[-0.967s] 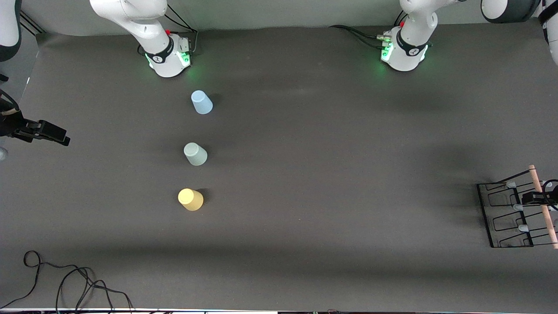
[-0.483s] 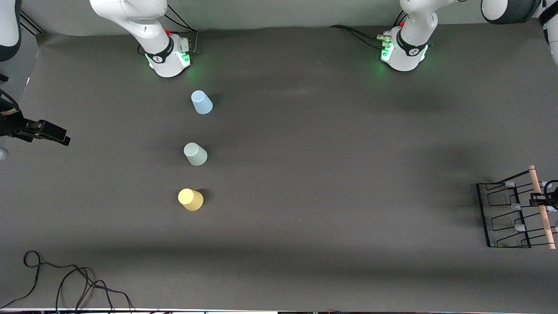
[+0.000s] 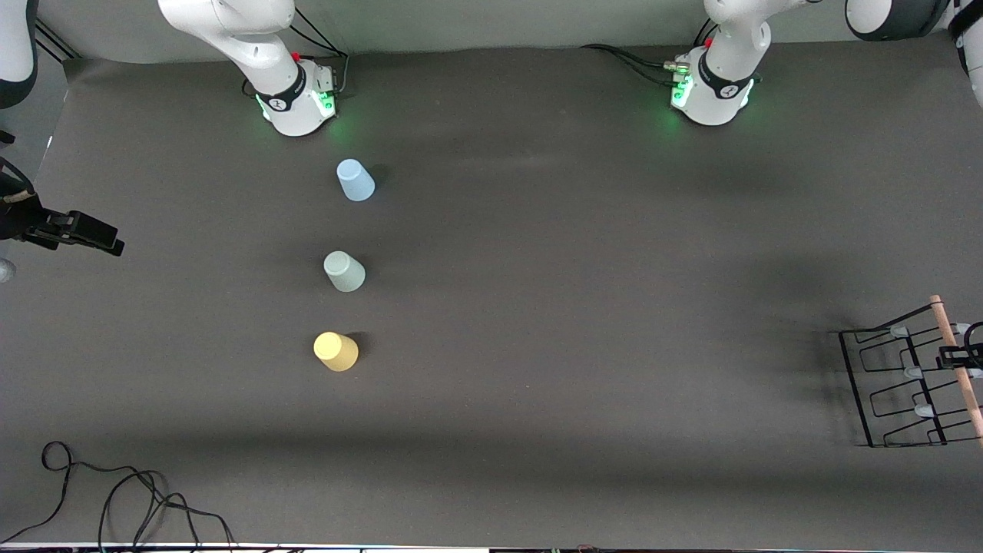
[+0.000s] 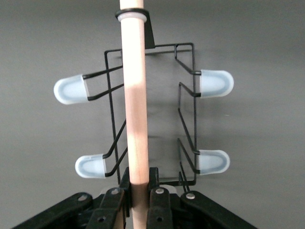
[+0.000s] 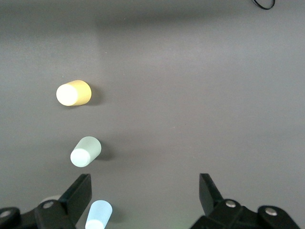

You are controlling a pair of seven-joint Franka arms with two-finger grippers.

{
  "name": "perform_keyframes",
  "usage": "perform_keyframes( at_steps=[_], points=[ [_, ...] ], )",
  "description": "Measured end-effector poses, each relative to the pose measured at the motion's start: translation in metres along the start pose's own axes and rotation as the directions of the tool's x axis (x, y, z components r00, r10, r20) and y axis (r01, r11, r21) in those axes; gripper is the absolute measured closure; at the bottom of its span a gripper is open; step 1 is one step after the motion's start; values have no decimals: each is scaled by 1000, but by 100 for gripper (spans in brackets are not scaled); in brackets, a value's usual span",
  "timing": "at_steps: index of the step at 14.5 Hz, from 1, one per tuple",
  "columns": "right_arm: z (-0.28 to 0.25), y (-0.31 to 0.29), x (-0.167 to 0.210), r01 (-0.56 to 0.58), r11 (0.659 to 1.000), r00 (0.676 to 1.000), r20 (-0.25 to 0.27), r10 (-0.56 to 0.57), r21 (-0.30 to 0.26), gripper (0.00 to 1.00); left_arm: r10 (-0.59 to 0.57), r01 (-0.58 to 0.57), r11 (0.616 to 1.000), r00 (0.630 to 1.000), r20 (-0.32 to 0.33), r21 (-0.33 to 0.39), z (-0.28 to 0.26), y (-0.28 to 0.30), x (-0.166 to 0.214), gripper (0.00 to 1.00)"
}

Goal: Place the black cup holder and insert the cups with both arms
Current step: 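Lower the left gripper onto the rack's wooden handle and grasp it, then carry the black rack with the left gripper toward the table middle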

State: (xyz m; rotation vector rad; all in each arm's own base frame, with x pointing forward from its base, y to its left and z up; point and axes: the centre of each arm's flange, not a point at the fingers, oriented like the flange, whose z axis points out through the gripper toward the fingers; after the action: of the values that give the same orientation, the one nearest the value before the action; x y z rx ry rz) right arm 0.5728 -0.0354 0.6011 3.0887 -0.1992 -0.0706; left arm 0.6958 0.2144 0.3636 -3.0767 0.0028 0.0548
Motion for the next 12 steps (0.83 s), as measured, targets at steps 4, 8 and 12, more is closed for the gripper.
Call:
perform_keyframes(
  at_steps=[4,8,12],
  points=[
    [0,0,0,0,1000,1000,0,0,0,0,54,-53,998,995,81,-21,-41,79,-3,84],
    [0,0,0,0,1000,1000,1,0,0,0,109,-103,993,988,108,-64,-78,167,-13,84],
    [0,0,0,0,1000,1000,2,0,0,0,65,-58,996,992,111,-66,-83,249,-36,84]
  ],
)
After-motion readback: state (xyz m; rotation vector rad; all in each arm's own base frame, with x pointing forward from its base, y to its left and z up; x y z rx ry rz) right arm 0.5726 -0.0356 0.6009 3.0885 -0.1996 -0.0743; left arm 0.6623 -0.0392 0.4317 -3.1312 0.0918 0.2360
